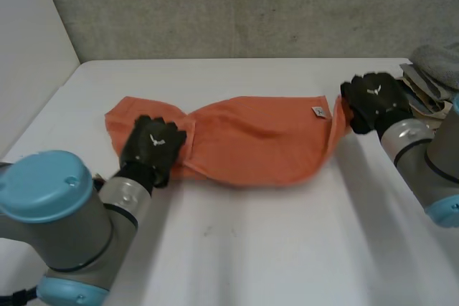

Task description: Fold the laundry.

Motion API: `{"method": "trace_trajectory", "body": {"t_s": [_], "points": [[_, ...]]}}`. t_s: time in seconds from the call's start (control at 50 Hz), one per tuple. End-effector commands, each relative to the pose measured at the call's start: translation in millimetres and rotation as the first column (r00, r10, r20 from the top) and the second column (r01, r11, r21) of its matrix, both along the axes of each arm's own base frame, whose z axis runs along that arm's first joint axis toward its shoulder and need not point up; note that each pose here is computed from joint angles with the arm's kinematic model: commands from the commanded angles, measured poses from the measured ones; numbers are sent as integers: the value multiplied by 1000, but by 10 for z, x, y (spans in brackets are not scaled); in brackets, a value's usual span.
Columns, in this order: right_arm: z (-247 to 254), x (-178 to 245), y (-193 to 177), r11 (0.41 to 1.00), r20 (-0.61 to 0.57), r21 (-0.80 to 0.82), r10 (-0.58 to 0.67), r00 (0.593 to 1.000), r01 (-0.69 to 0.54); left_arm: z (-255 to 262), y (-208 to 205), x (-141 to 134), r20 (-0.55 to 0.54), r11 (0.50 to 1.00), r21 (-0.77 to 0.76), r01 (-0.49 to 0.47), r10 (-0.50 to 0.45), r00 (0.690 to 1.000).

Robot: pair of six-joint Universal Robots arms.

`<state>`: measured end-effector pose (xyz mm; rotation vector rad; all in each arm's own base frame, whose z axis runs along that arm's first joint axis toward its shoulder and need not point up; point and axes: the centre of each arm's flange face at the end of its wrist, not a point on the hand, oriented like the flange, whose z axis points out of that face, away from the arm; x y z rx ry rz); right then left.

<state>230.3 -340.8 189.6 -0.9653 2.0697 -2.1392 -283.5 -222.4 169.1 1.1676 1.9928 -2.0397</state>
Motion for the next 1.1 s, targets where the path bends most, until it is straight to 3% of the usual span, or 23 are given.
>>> {"method": "trace_trajectory", "body": {"t_s": [0.02,0.16,0.36,0.5,0.58,0.76,1.1], "points": [[-60,-54,15,1000,-72,-10,-12,997,11,228,-24,-43,-36,1000,-9,-8,8,999],[-69,-70,5,1000,-65,-6,-17,998,16,457,-250,117,-89,1000,-21,-21,19,996],[-112,-60,14,1000,-74,3,-8,997,8,562,-722,350,-102,987,5,159,-157,982],[-141,-55,32,1000,-77,14,-7,997,8,340,-1098,230,-66,962,25,272,-270,961],[-170,-51,57,1000,-80,24,-1,997,3,214,-1292,183,15,957,23,290,-290,957],[-200,-59,72,999,-82,34,0,997,3,-138,-1616,-19,183,935,39,351,-352,918],[-260,-53,74,999,-89,44,3,996,1,-583,-1883,-169,192,925,78,373,-381,904]]}}
